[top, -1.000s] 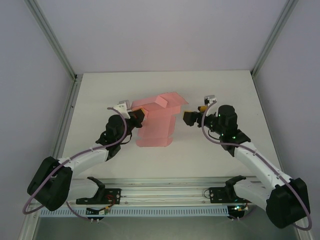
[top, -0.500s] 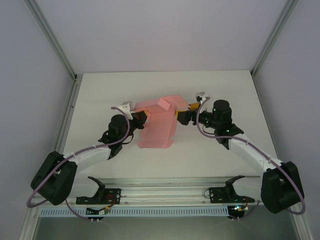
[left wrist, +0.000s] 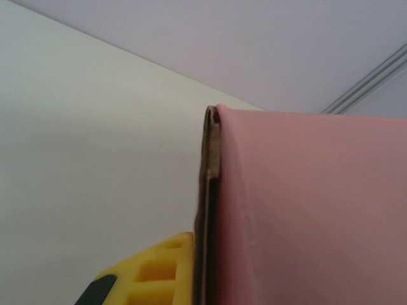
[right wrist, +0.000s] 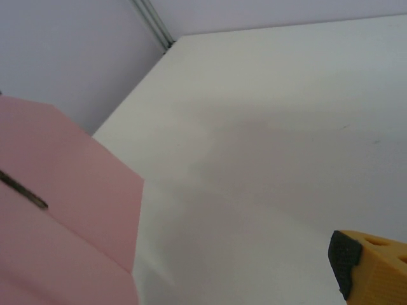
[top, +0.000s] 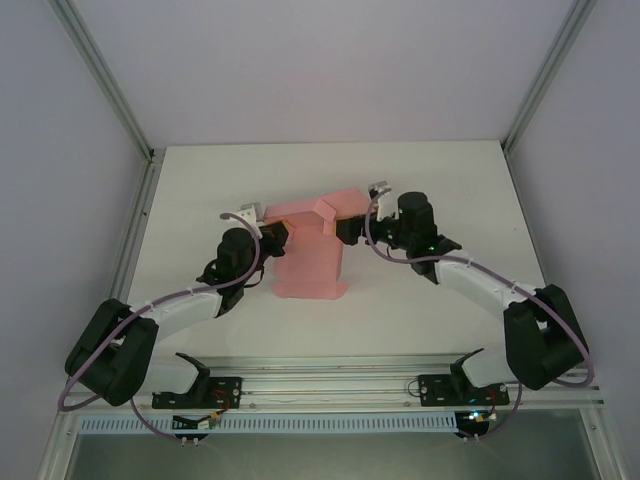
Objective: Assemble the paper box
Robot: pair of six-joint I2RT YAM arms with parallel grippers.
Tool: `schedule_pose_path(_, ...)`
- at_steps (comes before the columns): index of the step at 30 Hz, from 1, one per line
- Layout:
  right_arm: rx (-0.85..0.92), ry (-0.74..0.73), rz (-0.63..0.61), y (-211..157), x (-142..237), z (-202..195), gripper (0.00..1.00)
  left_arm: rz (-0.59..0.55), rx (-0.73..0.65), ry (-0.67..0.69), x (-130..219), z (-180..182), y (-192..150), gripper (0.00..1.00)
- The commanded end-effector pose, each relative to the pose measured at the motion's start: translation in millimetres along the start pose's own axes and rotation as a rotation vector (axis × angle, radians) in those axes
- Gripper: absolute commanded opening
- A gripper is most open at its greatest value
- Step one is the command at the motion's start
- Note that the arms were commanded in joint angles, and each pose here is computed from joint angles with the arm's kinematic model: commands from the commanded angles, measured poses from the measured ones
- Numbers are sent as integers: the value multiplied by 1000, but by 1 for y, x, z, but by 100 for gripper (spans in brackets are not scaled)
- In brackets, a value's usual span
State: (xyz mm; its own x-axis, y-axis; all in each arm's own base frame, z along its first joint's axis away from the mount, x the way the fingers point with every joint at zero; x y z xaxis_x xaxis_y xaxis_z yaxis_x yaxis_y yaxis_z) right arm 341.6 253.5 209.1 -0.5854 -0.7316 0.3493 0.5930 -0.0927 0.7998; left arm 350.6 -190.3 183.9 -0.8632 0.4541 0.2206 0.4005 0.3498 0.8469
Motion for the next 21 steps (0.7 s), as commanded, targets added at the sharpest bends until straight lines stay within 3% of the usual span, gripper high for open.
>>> schedule_pose_path(1, 33, -136, 37, -9, 3, -18, 100, -71, -10, -107, 7, -30, 23, 0)
schedule_pose_path(7, 99, -191, -81, 16, 60, -3, 100, -48, -72, -2, 14, -6, 10, 0)
schedule_pose_path(12, 84, -176, -140, 18, 118, 10, 100, 9, -104, 5, 17, 1, -3, 0)
schedule_pose_path(18, 42, -285, -204, 35, 167, -14, 99, 48, -160, -149, 24, -21, -13, 0)
schedule_pose_path(21, 65, -190, -135, 40, 159, -11, 91, 60, -174, -186, 26, -27, -16, 0)
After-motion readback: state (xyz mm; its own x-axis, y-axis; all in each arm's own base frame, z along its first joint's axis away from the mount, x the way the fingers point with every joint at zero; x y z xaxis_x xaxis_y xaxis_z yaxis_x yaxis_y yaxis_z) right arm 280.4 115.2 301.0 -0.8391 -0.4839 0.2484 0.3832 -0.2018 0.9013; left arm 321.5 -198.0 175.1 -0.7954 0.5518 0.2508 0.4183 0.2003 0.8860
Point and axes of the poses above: each hand's point on the last joint's axis, 136 mm out from that joint toward the fingers, its own x axis back along the fingers, its own z axis along the line the jaws close on, y = z × x, the point moved 1 cm from there along x, back along the fingers, and after that the axes turned 6 degrees about -x, right-handed, at the moved point
